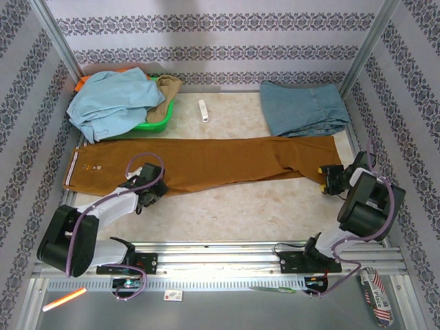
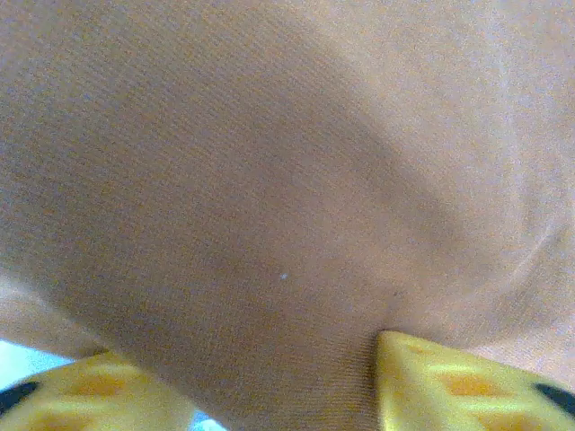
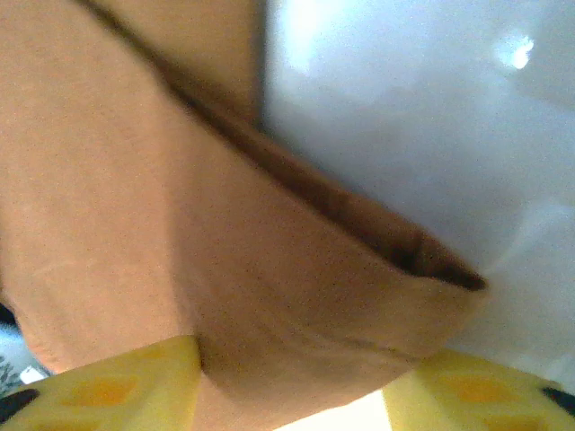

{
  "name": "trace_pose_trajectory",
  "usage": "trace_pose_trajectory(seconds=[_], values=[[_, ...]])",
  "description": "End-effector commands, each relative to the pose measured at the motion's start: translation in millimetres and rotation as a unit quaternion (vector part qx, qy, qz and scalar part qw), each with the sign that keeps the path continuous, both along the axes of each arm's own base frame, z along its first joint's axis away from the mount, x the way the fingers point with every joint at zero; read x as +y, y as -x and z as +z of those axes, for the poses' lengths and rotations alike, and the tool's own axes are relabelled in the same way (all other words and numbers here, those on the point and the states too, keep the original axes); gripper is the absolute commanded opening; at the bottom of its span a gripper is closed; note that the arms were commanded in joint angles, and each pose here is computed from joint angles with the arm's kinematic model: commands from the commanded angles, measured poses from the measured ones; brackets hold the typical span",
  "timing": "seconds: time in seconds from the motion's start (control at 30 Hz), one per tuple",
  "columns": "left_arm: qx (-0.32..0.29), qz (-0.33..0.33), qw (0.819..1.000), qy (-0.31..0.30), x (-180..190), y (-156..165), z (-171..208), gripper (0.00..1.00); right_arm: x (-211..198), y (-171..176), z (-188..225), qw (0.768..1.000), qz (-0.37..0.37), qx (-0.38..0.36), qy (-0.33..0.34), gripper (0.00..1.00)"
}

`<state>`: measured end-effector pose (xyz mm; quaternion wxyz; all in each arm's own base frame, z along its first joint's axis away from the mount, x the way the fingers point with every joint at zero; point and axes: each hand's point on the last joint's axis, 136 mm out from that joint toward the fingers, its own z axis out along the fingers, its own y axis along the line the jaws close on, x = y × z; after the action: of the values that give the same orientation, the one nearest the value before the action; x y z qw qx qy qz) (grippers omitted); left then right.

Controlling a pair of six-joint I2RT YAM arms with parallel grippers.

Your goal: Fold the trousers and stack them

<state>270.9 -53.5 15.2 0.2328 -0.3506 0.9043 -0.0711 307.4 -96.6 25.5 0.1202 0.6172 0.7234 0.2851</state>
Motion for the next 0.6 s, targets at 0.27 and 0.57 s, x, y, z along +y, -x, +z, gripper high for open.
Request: trace_pose_trajectory(seconds=[0.27,0.57], values=[[-0.091,-0.019,0.995,0.042,6,-54,33,0.0,-25,-36,41,0.997,-0.003,-0.061,0.053,0.0],[-0.101,-0.011,0.994,0.05,24,-59,51,0.0,-46,-62,105,0.988,0.014,-0.104,0.113,0.02]])
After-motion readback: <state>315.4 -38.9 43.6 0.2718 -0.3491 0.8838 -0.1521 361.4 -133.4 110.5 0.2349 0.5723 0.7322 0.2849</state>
